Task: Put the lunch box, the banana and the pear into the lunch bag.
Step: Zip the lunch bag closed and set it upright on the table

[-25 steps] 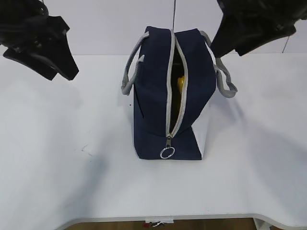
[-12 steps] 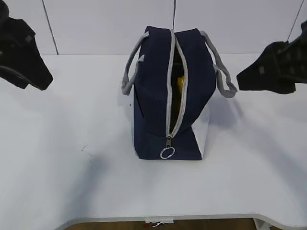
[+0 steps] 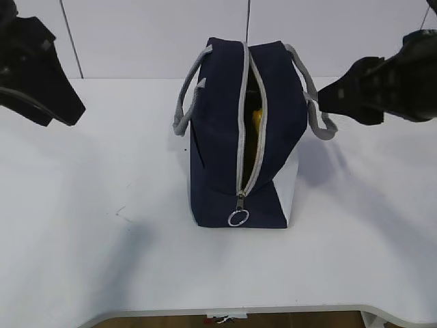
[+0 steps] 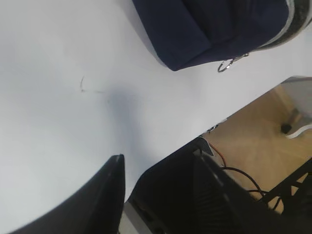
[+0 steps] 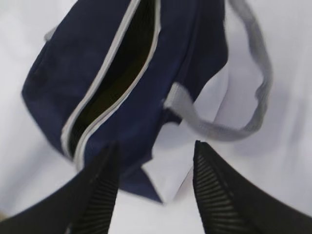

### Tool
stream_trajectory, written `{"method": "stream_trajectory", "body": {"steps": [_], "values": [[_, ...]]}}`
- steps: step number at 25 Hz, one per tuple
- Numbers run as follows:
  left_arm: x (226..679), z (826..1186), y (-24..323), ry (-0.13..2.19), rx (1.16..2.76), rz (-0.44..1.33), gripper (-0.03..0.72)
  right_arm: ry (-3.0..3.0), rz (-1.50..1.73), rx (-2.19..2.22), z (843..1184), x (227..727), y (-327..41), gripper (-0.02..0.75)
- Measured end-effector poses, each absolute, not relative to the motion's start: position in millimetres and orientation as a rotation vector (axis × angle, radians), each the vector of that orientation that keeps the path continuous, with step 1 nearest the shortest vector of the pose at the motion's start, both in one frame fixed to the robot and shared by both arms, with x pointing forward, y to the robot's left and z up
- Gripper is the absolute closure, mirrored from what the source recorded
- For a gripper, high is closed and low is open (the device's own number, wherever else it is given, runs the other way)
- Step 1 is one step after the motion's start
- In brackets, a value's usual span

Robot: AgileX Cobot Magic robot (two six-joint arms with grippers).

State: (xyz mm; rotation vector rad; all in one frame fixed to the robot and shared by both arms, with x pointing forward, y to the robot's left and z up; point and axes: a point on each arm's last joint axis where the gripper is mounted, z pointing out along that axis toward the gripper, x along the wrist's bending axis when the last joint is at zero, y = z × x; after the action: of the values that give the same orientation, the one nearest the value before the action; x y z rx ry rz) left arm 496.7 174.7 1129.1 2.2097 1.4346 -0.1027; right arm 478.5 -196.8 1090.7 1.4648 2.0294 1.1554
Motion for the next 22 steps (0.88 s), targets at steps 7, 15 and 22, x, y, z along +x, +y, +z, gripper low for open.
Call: {"method": "stream_trajectory", "body": {"steps": [7, 15, 22], "values": [[495, 1131, 171, 1.426, 2.176, -0.154, 0.339, 1.988, 1.255, 1.115, 1063, 440, -182, 0.376], [495, 1131, 171, 1.427, 2.172, -0.159, 0.34, 1.87, 1.378, 0.952, 1021, 405, -185, 0.393], [495, 1131, 171, 1.427, 2.172, -0.159, 0.349, 1.857, 1.399, 1.08, 982, 396, -193, 0.394]]}}
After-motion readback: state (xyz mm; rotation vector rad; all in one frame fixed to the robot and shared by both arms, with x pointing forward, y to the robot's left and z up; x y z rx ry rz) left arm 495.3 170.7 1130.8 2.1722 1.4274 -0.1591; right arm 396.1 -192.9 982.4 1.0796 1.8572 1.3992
